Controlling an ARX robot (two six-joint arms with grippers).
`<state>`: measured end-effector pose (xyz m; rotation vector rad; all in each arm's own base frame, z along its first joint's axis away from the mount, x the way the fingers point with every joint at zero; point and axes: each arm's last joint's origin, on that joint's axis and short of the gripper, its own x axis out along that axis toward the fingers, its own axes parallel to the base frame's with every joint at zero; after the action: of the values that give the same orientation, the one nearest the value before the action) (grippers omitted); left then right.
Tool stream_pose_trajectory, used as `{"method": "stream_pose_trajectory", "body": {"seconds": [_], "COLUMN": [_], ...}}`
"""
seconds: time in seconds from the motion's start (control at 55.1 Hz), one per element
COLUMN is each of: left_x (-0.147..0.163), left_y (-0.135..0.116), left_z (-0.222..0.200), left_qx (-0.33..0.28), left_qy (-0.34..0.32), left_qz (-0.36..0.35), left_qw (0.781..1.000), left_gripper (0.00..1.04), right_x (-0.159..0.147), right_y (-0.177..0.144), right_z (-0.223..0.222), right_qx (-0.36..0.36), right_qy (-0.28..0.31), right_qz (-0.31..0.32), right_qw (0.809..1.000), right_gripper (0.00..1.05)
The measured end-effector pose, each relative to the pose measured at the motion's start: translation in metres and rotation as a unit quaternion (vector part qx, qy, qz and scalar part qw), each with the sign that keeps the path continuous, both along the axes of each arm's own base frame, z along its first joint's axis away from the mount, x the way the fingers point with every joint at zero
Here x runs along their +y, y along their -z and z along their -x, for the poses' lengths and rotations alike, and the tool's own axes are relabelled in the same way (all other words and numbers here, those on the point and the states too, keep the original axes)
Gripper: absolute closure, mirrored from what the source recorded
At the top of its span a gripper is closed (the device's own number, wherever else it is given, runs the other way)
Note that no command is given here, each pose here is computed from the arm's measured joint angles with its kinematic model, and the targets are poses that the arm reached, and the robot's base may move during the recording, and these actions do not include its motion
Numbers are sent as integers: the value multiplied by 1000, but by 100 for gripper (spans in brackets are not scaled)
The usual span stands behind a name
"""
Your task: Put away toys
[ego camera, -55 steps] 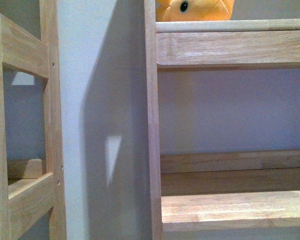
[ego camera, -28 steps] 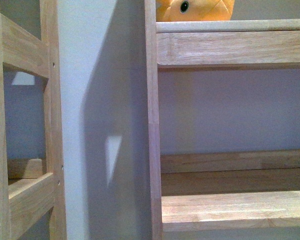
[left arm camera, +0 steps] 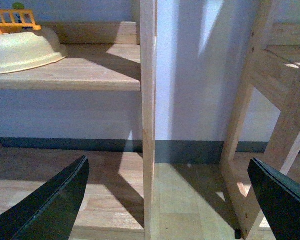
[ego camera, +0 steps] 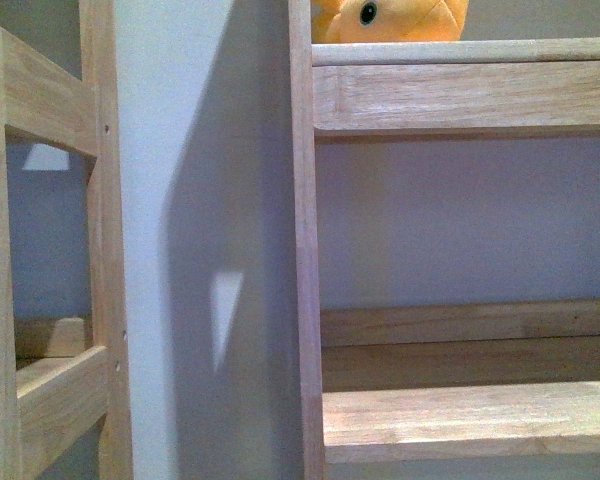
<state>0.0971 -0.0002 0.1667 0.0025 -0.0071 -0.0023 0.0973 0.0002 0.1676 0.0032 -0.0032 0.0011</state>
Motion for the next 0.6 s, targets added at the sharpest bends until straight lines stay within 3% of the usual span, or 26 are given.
{"method": "stream_pose_trajectory", "body": {"seconds": [0.109,0.49,0.599], "left_x": [0,0,0], "left_y": [0,0,0], "left_z": [0,0,0], "left_qx": [0,0,0], "left_qy": [0,0,0], "left_qz": [0,0,0], "left_qw": [1000,1000,1000], "left_gripper": [6,6,6], "right_x": [0,0,0], "right_y": [0,0,0], "right_z": [0,0,0], "right_qx": [-1,-1,-1], "right_qy": [0,0,0], "right_qz": [0,0,0], "right_qw": [1000,1000,1000], "right_gripper": [100,44,23]}}
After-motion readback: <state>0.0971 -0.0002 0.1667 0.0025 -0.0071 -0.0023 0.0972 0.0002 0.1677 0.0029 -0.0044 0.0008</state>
